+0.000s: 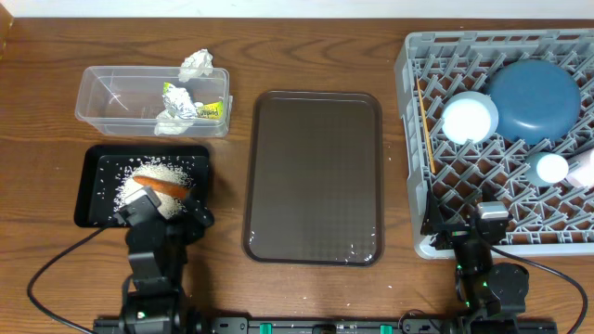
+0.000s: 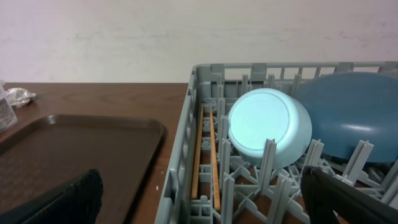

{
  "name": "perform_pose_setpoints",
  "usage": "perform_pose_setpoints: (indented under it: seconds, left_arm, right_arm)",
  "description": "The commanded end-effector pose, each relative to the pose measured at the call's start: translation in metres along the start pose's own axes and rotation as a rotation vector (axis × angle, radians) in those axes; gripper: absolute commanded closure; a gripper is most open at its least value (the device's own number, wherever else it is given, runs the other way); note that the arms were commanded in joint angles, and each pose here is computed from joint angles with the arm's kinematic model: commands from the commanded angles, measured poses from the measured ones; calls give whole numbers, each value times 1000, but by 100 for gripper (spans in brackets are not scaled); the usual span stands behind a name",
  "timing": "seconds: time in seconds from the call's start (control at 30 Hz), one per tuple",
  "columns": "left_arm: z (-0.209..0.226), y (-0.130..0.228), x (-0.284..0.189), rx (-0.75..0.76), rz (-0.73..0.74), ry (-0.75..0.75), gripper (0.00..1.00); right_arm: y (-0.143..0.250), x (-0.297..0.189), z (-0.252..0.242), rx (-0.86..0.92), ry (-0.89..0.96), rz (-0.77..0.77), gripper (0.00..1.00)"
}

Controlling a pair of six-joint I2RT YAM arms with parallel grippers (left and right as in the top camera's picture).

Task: Sort waste into correct bins and load items into the dishwasher rack

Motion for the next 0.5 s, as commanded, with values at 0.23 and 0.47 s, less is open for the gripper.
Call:
perform_pose_setpoints:
  seconds: [0.23,0.47]
  left_arm:
    - [1,21,6,79,-148,154,2]
    - [0,18,0,144,-234,193,2]
  right_arm:
    - [0,0,-2,11,13,0,1]
    - [0,0,-2,10,13,-1,1]
Point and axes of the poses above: each gripper's point midway between its finger pads, its own x axis out along the fingers, its own z axis along the line the jaws close on, y = z × x, the point moved 8 cm from there along -x, back along the fingers, and after that the axes turned 4 degrees about -x, right-handed, at the moved point
